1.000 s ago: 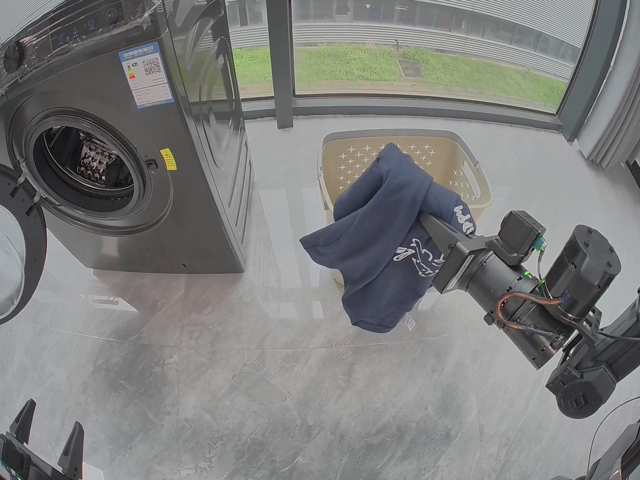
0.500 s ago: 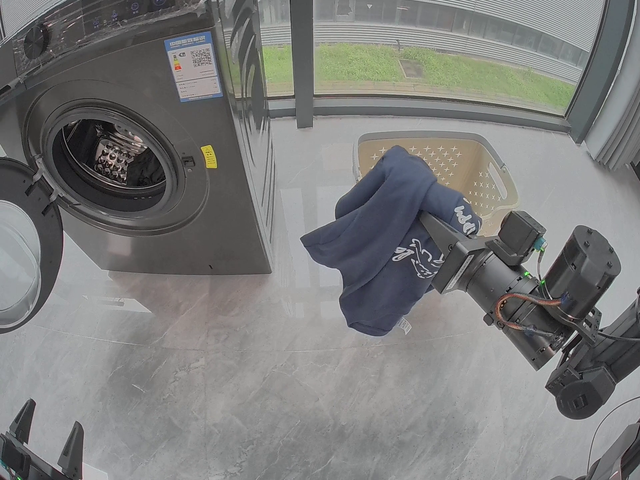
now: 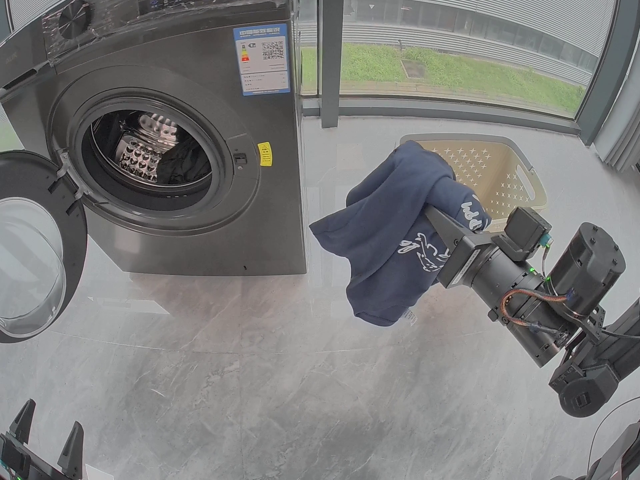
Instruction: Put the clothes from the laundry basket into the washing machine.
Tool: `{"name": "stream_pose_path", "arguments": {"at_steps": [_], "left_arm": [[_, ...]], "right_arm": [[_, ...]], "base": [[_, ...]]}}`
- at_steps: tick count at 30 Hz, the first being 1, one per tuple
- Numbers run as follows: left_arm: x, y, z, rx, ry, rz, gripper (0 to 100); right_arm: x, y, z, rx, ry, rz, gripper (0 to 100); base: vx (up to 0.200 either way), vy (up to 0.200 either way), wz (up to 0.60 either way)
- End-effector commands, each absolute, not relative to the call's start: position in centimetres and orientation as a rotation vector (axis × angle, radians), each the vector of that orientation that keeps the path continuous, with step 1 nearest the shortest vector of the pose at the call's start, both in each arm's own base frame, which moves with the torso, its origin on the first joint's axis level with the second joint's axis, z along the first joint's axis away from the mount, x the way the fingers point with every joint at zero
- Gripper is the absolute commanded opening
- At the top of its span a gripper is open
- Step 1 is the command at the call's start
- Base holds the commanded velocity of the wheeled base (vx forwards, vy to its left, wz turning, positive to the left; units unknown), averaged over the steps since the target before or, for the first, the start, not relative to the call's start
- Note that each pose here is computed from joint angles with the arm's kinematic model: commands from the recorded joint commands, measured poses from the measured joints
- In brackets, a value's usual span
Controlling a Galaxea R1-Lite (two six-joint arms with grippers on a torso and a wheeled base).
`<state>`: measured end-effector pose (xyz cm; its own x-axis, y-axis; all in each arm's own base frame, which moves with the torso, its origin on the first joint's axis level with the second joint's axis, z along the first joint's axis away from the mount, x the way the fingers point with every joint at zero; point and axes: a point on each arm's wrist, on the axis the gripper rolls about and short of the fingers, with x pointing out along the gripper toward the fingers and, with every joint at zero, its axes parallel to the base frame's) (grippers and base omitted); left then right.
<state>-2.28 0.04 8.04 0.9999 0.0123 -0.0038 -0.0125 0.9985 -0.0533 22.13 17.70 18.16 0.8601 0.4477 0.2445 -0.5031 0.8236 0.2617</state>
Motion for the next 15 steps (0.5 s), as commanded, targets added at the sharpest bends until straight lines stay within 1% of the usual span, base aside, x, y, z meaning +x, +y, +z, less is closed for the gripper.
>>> {"name": "stream_pose_path", "arguments": {"at_steps": [1, 15], "left_arm": [[-2.26, 0.04, 7.62, -0.054, 0.006, 0.012, 100], [-2.26, 0.04, 7.62, -0.055, 0.006, 0.012, 100]], "right_arm": [[22.18, 17.73, 18.26, 0.327, -0.179, 0.51, 0], [22.34, 17.52, 18.28, 0.328, -0.182, 0.501, 0]], "base": [[0.0, 0.2, 0.0], [0.0, 0.2, 0.0]]}}
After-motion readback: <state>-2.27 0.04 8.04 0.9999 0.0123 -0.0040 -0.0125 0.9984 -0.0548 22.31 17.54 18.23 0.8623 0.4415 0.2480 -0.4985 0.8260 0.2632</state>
